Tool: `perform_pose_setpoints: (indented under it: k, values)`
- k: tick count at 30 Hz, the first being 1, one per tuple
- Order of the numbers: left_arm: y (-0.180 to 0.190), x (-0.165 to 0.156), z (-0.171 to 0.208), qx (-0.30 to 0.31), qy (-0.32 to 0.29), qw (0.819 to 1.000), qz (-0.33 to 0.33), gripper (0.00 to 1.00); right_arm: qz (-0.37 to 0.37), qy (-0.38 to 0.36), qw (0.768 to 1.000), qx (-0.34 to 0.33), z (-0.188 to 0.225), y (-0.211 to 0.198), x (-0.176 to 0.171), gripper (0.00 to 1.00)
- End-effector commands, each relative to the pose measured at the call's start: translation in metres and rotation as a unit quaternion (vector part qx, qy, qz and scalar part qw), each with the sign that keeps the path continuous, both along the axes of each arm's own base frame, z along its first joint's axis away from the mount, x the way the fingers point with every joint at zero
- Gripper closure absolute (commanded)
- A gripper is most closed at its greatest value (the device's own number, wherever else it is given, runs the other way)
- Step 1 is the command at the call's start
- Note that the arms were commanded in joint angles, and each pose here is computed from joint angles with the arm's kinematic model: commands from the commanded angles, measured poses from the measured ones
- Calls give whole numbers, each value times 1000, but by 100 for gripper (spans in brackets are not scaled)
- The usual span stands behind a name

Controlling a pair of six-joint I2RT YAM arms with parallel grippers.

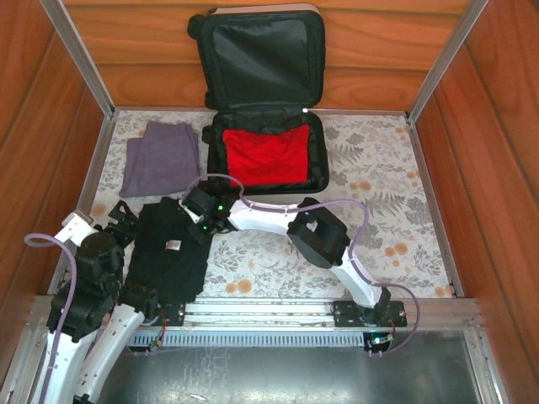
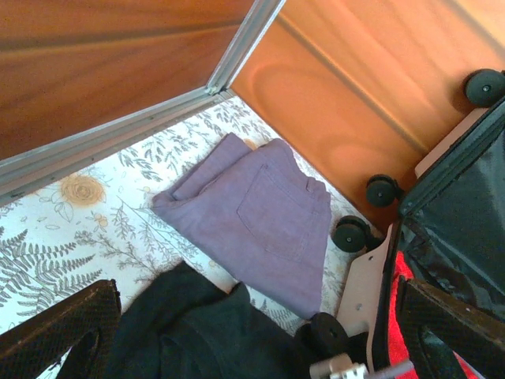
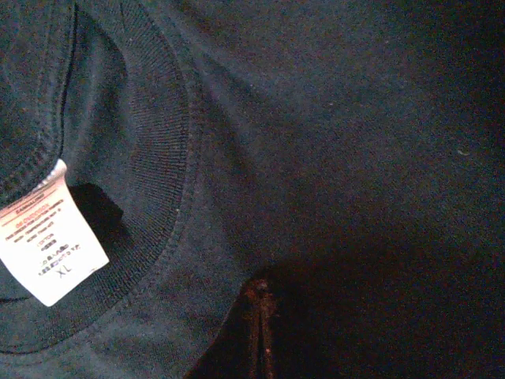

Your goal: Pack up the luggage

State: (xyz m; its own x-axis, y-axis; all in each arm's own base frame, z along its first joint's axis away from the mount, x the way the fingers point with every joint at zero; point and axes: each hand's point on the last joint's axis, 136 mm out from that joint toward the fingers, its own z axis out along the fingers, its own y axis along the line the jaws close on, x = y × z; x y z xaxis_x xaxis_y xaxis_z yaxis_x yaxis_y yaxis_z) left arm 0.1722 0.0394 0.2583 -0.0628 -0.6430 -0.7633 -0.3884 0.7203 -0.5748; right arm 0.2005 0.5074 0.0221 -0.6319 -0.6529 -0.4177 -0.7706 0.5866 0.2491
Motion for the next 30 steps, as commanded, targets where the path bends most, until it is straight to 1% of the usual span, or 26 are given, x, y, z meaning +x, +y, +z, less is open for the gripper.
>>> perform_pose_setpoints:
  k: [1,2,4,6,10,13,15,17,19,20,21,23,25,27,30]
  values:
    - [-1,-2,-8,-3,7,1000,-2,5,-56,56,983,-168,-52,-82,-43,99]
    - [-2,-1,-9,-5,8,1000,-5,5,-77,59,978,-187,-54,-96,-48,100]
    - [-5,1,-12,-11,12,1000,-11,5,-133,68,961,-231,-58,-136,-59,100]
    - [-9,4,-16,-16,19,1000,-19,5,-194,74,945,-253,-57,-172,-68,100]
    - [-21,14,-26,-24,39,998,-40,5,-318,83,906,-268,-48,-244,-88,100]
    - [-32,23,-31,-28,54,996,-61,5,-377,87,881,-273,-40,-285,-103,100]
    - [-40,30,-32,-27,62,995,-76,5,-398,79,871,-279,-30,-303,-111,98]
    - [-48,37,-34,-24,78,992,-93,5,-405,61,870,-274,-11,-313,-114,90]
    - [-57,44,-39,-23,98,989,-111,5,-409,34,871,-268,12,-321,-113,76]
    - [-62,47,-43,-24,110,986,-121,5,-410,24,873,-262,23,-323,-110,64]
    - [-67,50,-47,-24,122,984,-130,5,-408,15,877,-252,32,-323,-106,56]
    - [-76,54,-59,-27,149,977,-147,5,-396,-17,891,-223,53,-318,-93,47]
    - [-82,56,-68,-30,169,972,-160,6,-380,-45,902,-198,70,-313,-78,46]
    - [-88,56,-75,-34,181,968,-173,7,-356,-52,917,-171,76,-305,-64,49]
    - [-96,52,-86,-42,196,960,-196,9,-331,-38,936,-118,76,-290,-44,65]
